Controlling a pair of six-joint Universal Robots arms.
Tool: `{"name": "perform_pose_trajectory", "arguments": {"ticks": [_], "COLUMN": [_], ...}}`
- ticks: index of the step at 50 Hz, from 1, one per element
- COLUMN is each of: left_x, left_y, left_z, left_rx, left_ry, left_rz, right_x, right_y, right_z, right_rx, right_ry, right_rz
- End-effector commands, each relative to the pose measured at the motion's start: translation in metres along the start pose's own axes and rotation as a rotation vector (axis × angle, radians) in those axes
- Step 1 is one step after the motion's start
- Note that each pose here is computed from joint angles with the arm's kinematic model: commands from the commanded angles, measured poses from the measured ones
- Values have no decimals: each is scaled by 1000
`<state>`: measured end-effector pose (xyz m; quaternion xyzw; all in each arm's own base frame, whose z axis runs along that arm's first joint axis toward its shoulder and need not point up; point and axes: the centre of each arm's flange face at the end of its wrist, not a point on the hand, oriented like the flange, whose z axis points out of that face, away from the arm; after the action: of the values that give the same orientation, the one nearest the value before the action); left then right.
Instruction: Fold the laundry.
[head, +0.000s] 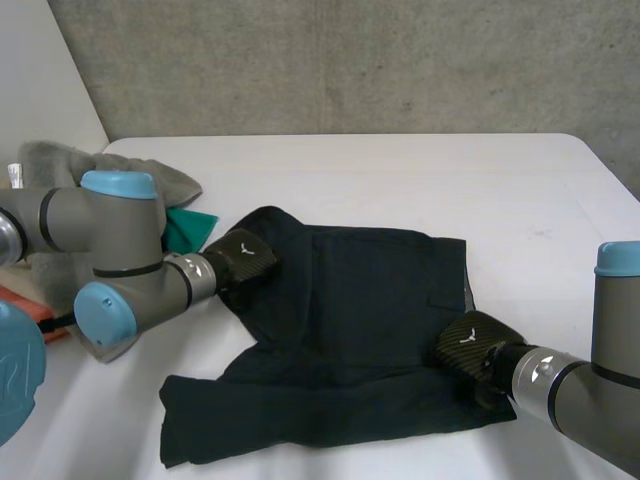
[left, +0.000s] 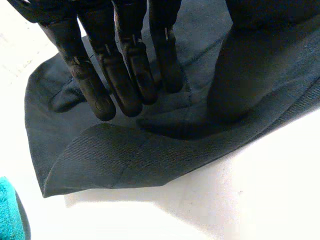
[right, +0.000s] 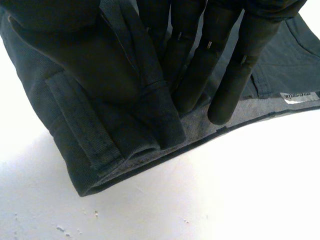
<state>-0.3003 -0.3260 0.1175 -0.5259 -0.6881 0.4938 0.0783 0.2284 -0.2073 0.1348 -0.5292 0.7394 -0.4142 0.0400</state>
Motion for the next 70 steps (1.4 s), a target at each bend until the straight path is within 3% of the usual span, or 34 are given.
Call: {"name": "perform_pose_trajectory", "arguments": {"ticks": [1, 21, 37, 43, 51, 58, 67, 70], "left_x": [-6, -43, -22, -30, -27, -19, 45, 62], "left_y": [-1, -12, 19, 26, 2, -25, -26, -23], "left_z": [-3, -54, -81, -79, -96, -137, -204, -215], "left_rx": [-6, -66, -251, -316, -236, -147, -209, -232], "left_ry": [-23, -192, -219, -325, -347, -352, -182, -132], "left_rz": [6, -22, -11, -12, -17, -116, -385, -430], "right_x": [0, -3, -12, -10, -9, -10, -9, -8], "right_y": [0, -4, -12, -14, -15, -18, -24, -26], "right_z": [1, -4, -12, -13, -15, -14, -11, -11], "right_rx": [0, 13, 44, 50, 57, 73, 116, 123], "right_ry": [1, -2, -7, 5, 8, 14, 42, 55], "right_rz": [0, -10, -3, 12, 25, 57, 117, 118]}}
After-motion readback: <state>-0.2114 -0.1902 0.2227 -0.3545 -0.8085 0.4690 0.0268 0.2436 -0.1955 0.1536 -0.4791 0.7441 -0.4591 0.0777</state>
